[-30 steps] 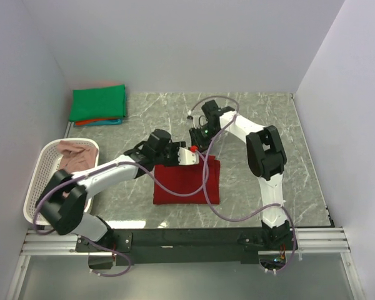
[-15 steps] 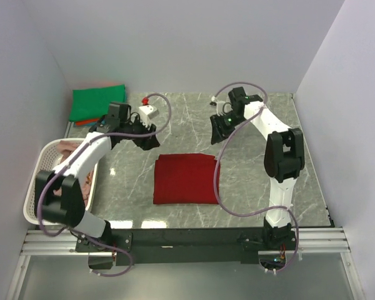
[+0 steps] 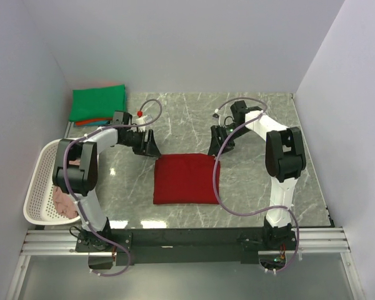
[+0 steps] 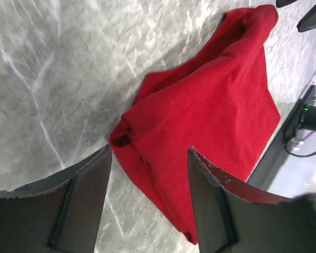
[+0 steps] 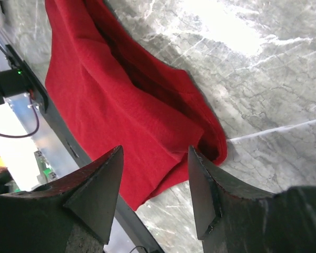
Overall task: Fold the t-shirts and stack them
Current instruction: Fold the tshirt
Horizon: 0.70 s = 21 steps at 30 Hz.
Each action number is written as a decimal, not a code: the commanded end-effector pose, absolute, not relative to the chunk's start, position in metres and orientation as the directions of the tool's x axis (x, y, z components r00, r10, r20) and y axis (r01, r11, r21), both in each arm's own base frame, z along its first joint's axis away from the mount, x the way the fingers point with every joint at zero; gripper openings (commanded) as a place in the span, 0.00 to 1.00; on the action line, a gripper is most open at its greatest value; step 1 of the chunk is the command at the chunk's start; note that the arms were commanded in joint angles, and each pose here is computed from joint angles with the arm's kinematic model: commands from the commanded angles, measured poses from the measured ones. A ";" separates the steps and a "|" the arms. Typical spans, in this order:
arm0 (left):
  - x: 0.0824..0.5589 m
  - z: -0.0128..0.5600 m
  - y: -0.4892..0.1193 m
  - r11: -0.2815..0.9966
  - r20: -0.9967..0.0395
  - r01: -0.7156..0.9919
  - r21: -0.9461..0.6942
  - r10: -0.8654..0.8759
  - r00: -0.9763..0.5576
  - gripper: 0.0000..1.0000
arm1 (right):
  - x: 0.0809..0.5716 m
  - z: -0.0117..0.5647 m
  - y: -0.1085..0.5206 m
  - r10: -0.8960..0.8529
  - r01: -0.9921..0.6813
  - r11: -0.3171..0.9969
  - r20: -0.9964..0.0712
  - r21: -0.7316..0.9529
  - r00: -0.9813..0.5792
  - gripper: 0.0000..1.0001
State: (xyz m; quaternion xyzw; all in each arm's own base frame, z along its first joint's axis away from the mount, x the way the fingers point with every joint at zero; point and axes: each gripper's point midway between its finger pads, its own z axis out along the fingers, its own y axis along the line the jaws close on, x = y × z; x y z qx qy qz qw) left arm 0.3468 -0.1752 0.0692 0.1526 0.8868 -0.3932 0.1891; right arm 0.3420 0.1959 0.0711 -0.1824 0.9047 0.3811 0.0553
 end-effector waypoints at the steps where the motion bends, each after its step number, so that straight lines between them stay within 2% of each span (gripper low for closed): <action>1: 0.357 0.076 -0.185 0.605 -0.453 0.410 -0.682 0.089 -0.887 0.64 | 0.347 0.071 0.201 -0.263 -0.369 0.611 -0.260 0.700 -0.929 0.59; 6: 0.361 0.069 -0.188 0.601 -0.434 0.385 -0.701 0.068 -0.898 0.63 | 0.339 0.059 0.202 -0.258 -0.343 0.603 -0.230 0.721 -0.938 0.59; 14: 0.364 0.065 -0.193 0.574 -0.419 0.368 -0.731 0.047 -0.907 0.55 | 0.334 0.053 0.205 -0.256 -0.322 0.589 -0.207 0.741 -0.944 0.54; 16: 0.364 0.061 -0.193 0.573 -0.406 0.356 -0.739 0.042 -0.913 0.54 | 0.337 0.044 0.199 -0.249 -0.311 0.634 -0.194 0.708 -0.949 0.54; 21: 0.362 0.058 -0.195 0.569 -0.396 0.345 -0.746 0.037 -0.918 0.52 | 0.339 0.050 0.192 -0.215 -0.305 0.639 -0.218 0.706 -0.952 0.56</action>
